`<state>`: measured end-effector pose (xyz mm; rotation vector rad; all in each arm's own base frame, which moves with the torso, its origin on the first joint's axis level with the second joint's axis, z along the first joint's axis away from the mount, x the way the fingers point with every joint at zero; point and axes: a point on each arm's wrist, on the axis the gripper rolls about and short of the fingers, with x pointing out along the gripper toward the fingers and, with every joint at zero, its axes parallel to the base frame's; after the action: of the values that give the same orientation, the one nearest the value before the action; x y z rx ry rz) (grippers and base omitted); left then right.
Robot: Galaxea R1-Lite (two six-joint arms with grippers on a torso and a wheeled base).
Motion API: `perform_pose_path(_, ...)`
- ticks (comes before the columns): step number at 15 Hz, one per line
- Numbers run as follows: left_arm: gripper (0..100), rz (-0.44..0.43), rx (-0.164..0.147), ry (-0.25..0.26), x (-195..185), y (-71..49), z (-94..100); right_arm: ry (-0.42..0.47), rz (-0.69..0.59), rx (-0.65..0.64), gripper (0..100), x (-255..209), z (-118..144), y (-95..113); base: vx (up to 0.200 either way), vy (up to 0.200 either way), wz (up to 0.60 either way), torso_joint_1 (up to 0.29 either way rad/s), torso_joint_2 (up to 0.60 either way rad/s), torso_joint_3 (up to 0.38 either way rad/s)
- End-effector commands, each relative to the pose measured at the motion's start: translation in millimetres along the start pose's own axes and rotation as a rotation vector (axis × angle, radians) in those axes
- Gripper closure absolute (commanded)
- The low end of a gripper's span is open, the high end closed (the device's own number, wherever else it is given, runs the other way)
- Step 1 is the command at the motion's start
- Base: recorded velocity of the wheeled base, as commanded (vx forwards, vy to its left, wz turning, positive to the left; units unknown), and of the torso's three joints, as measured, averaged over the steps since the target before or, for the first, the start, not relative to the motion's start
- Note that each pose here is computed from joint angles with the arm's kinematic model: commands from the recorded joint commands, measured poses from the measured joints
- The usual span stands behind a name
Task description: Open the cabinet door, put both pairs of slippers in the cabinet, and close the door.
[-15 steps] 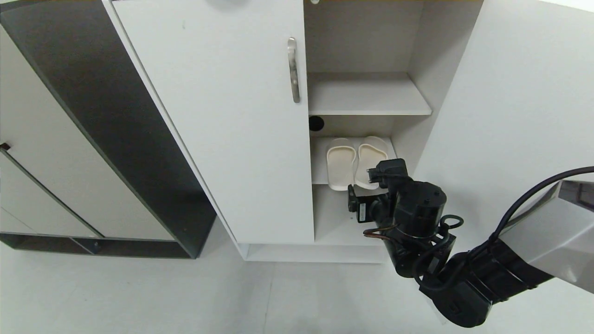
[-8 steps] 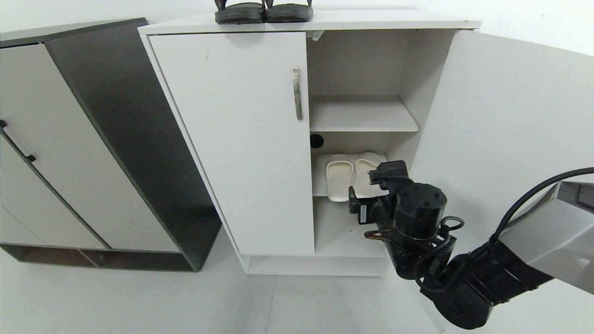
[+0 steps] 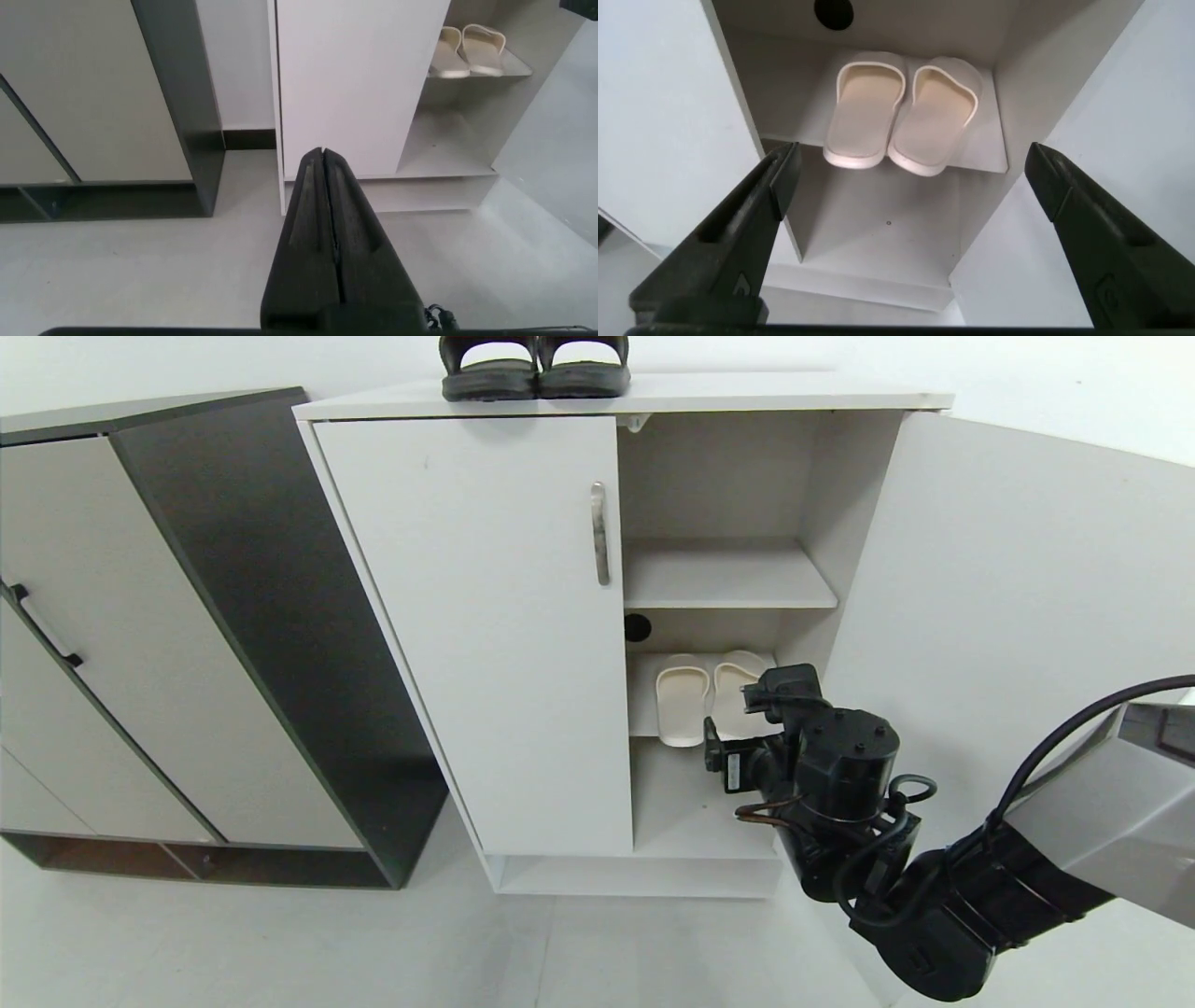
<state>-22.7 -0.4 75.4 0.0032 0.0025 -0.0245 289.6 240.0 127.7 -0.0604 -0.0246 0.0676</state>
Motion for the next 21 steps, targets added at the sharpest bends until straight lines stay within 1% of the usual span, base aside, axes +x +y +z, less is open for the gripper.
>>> perform_pose_path(1, 100, 0.0, -0.002, 0.001, 0, 0.0, 0.1, 0.007, -0.008, -0.006, 0, 3, -4, -2, 0.0, 0.0, 0.0, 0.0, 0.0, 0.0)
perform_pose_path(6, 100, 0.0, -0.002, 0.001, 0, 0.0, 0.1, 0.009, -0.003, -0.008, 0, 4, -5, -1, 0.0, 0.0, 0.0, 0.0, 0.0, 0.0)
perform_pose_path(13, 100, 0.0, -0.002, 0.001, 0, 0.0, 0.1, 0.014, 0.0, -0.012, 0, 4, -7, -2, 0.0, 0.2, 0.0, 0.006, 0.0, 0.005)
perform_pose_path(15, 100, 0.0, -0.002, 0.001, 0, 0.0, 0.1, 0.022, -0.007, -0.019, 0, 5, -9, -5, 0.0, 0.2, 0.0, 0.007, 0.0, 0.005)
perform_pose_path(21, 100, 0.0, -0.002, 0.001, 0, 0.0, 0.1, 0.032, 0.053, -0.041, 0, 3, -15, -10, 0.0, 0.2, 0.0, 0.001, 0.0, 0.002)
